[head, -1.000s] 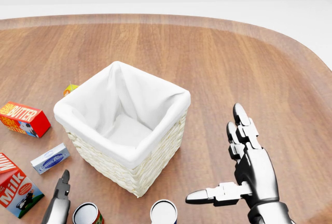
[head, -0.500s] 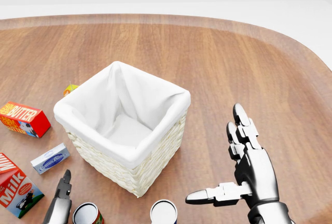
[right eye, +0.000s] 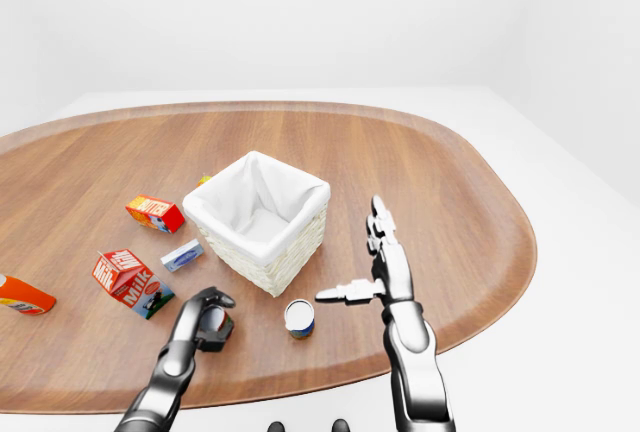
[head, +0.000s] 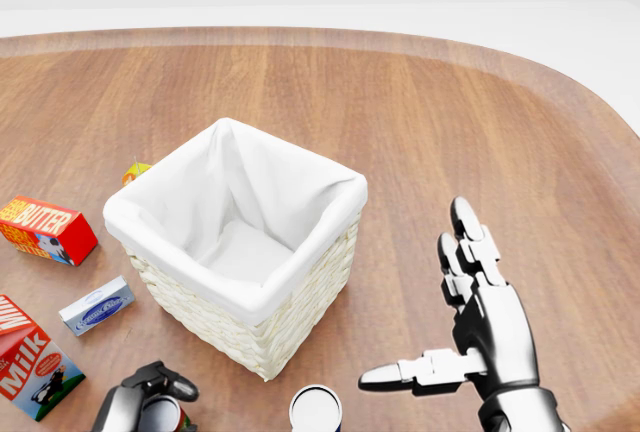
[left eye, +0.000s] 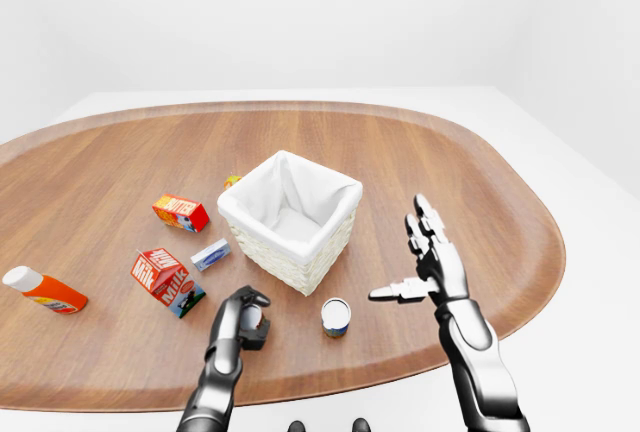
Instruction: Pick up the tomato sauce, and put it in the basket.
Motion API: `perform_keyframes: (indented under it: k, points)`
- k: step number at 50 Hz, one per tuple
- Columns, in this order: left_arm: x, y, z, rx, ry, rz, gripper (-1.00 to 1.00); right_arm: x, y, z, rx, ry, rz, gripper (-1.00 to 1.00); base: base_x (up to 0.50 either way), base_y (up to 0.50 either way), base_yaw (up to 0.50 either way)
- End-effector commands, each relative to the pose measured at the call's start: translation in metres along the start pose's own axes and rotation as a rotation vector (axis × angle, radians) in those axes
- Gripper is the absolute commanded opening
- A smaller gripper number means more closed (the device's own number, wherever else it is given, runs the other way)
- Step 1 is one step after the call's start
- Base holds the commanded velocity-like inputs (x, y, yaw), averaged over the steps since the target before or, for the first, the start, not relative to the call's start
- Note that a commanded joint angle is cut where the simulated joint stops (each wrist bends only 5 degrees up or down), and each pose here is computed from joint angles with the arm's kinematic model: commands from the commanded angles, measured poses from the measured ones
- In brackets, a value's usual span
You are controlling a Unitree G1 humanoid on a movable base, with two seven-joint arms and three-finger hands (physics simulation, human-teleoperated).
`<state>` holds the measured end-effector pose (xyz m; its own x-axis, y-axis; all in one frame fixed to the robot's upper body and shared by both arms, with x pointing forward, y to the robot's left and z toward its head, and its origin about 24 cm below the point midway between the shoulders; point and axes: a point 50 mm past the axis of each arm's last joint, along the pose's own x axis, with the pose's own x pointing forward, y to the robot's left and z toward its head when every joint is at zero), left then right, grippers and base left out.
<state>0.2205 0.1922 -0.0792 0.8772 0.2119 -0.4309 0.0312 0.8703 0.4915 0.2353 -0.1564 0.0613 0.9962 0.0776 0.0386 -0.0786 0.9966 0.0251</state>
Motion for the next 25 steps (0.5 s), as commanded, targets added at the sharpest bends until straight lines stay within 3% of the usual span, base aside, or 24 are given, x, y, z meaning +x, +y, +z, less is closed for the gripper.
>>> perform_keyframes:
  k: [1, 18, 25]
  points:
    - [0.001, 0.000, -0.004, 0.009, 0.019, 0.004, -1.00, 0.001, 0.000, 0.001, 0.002, -0.003, -0.001, 1.00, 0.00, 0.00, 0.00]
    - [-0.004, 0.004, 0.005, 0.009, -0.029, 0.009, -1.00, -0.001, 0.000, 0.000, 0.001, 0.000, 0.001, 1.00, 0.00, 0.00, 0.00]
    - [-0.015, 0.013, 0.022, 0.007, -0.059, 0.017, -1.00, -0.001, 0.000, 0.000, 0.000, -0.002, -0.001, 1.00, 0.00, 0.00, 0.00]
